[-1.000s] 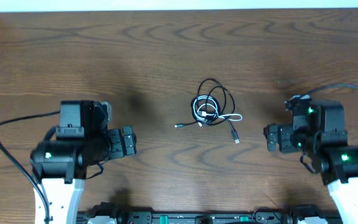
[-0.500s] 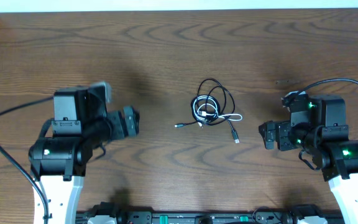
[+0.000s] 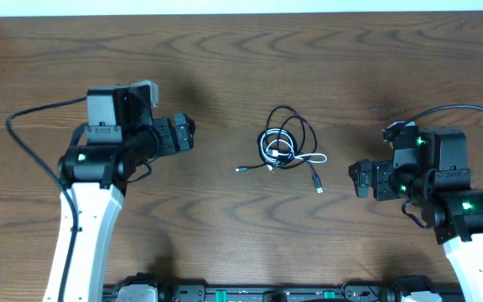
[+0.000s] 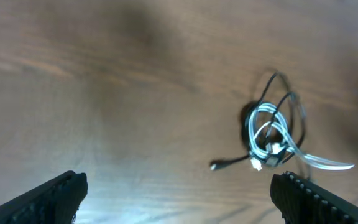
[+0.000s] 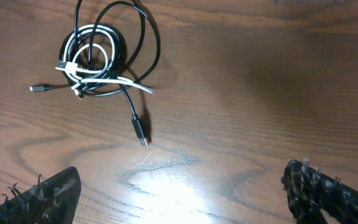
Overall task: Untangle cables
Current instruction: 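Raise both arms and move the left gripper toward the cable bundle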
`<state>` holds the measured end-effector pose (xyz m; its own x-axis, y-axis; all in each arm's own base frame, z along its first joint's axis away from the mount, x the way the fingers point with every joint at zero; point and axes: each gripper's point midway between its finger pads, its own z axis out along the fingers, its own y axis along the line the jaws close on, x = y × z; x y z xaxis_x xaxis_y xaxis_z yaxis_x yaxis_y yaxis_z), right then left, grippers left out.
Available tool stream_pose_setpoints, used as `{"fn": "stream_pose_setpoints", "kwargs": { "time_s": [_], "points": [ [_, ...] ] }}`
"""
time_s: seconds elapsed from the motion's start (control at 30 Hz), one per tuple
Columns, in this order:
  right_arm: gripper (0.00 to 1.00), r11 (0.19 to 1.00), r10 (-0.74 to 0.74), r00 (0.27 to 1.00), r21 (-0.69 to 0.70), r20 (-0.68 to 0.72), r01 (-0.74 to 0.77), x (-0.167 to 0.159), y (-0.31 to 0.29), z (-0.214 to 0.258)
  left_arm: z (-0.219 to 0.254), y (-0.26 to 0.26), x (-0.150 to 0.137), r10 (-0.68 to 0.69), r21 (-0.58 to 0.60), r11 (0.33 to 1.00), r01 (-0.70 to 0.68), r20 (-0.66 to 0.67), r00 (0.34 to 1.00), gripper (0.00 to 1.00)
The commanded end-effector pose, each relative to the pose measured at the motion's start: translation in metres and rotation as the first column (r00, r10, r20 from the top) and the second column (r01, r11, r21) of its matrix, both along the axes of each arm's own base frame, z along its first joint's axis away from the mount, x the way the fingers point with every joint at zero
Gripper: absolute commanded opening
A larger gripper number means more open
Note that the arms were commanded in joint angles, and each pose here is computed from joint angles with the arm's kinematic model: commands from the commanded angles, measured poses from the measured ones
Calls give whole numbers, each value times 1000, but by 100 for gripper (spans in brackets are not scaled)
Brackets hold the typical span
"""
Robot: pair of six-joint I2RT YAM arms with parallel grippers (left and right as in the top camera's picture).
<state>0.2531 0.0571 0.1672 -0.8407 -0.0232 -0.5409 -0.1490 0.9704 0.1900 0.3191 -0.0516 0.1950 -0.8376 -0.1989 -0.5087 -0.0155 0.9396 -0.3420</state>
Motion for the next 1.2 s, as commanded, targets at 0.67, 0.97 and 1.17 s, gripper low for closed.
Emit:
{"fn": "stream_pose_setpoints", "kwargs": {
  "time_s": [0.67,0.97,1.17],
  "points": [
    [99,992,-16,997,123,73,7,16,17,23,-52,-64,31,-214,73,973,217,-48,976,97],
    [99,992,-16,997,123,74,6,16,17,23,-108,-116,44,-328,72,939,336,-107,939,88],
    [99,992,-15,997,123,72,6,15,17,23,-146,-146,39,-366,57,923,380,-165,916,69]
  ]
}}
